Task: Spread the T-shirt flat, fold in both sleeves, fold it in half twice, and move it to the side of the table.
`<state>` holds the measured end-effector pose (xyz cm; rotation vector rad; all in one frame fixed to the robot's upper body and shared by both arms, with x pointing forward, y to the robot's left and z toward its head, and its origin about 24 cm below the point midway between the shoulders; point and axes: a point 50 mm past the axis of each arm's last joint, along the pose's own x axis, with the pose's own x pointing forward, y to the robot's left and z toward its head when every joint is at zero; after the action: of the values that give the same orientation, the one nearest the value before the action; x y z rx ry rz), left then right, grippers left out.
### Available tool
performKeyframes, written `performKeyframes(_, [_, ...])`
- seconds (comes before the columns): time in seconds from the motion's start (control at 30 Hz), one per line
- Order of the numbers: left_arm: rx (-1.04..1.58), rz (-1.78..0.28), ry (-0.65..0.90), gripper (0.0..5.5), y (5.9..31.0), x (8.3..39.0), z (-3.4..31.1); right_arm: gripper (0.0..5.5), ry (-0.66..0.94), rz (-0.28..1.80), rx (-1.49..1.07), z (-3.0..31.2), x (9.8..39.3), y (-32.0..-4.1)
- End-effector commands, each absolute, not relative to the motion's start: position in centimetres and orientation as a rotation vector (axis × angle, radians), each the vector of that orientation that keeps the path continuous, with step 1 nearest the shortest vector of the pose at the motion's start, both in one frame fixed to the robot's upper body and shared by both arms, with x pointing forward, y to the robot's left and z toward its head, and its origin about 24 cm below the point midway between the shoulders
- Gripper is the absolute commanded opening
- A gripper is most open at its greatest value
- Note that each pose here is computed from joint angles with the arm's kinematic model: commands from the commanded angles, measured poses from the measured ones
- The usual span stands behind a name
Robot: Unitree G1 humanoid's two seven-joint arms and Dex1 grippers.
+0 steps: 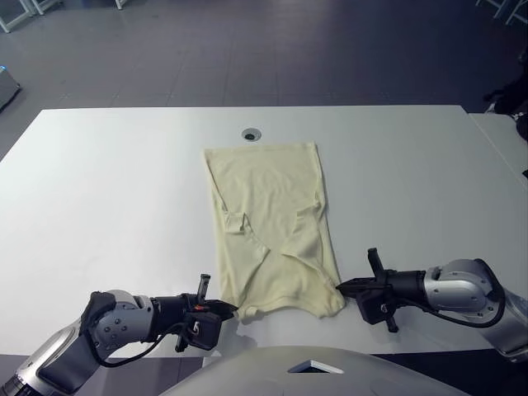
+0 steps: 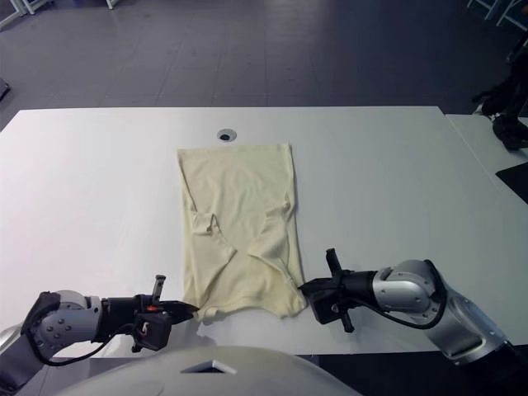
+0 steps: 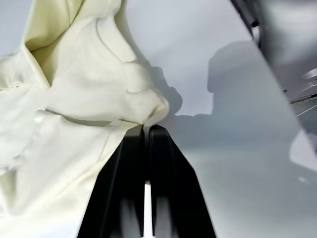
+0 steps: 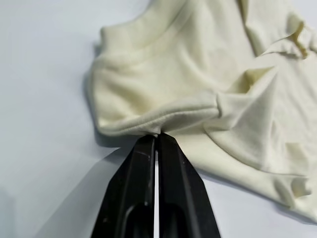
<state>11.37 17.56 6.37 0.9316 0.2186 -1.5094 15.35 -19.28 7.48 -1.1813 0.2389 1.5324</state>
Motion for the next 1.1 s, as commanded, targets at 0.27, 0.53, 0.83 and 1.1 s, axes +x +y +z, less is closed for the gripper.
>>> performKeyframes(0.27, [0.609, -1.537, 0.422, 0.00, 17.1, 11.0, 8.2, 0.02, 0.414, 1.634, -1.054, 10.1, 15.5, -19.9])
performKeyframes(0.53, [0.443, -1.602, 0.540, 0.00, 16.9, 10.5, 9.1, 0.02, 0.614, 1.714, -0.883, 10.9, 14.3, -19.9])
performKeyframes(0.83, [0.322, -1.659, 0.642, 0.00, 17.0, 9.8, 9.9, 0.02, 0.755, 1.779, -0.693, 11.4, 13.4, -20.1])
performKeyframes(1.1, [0.228, -1.665, 0.686, 0.00, 16.9, 10.3, 10.4, 0.02, 0.852, 1.791, -0.562, 11.9, 13.6, -20.5])
